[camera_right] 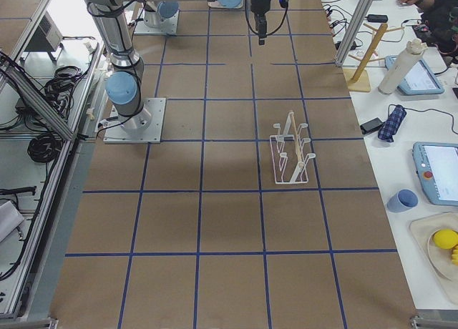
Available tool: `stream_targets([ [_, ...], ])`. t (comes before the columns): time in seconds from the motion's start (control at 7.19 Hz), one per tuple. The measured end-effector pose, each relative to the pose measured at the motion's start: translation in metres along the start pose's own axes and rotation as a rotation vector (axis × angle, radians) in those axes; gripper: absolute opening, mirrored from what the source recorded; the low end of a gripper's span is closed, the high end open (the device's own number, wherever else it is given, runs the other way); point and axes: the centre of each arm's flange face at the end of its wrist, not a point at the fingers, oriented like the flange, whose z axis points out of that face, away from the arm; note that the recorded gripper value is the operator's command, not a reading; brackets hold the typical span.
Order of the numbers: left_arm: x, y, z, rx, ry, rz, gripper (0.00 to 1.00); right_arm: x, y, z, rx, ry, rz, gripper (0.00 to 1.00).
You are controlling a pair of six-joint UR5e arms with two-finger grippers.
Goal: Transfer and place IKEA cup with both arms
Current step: 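Lower the light blue cup upright onto the white tray with the left gripper, then open the left gripper and lift it away from the cup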
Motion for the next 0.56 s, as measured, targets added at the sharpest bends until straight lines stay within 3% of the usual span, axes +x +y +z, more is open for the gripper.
stream_targets([
  [0.14,-0.0001,0.0000,0.0005,-0.001,0.001,0.000,0.77,-0.0001,0.0000,0.0004,-0.001,-0.001,0.000,1.00],
  [0.56,0.0027,-0.0025,-0.0023,0.003,-0.001,-0.001,0.92,-0.0004,0.0007,-0.0002,-0.002,-0.004,-0.001,1.00],
])
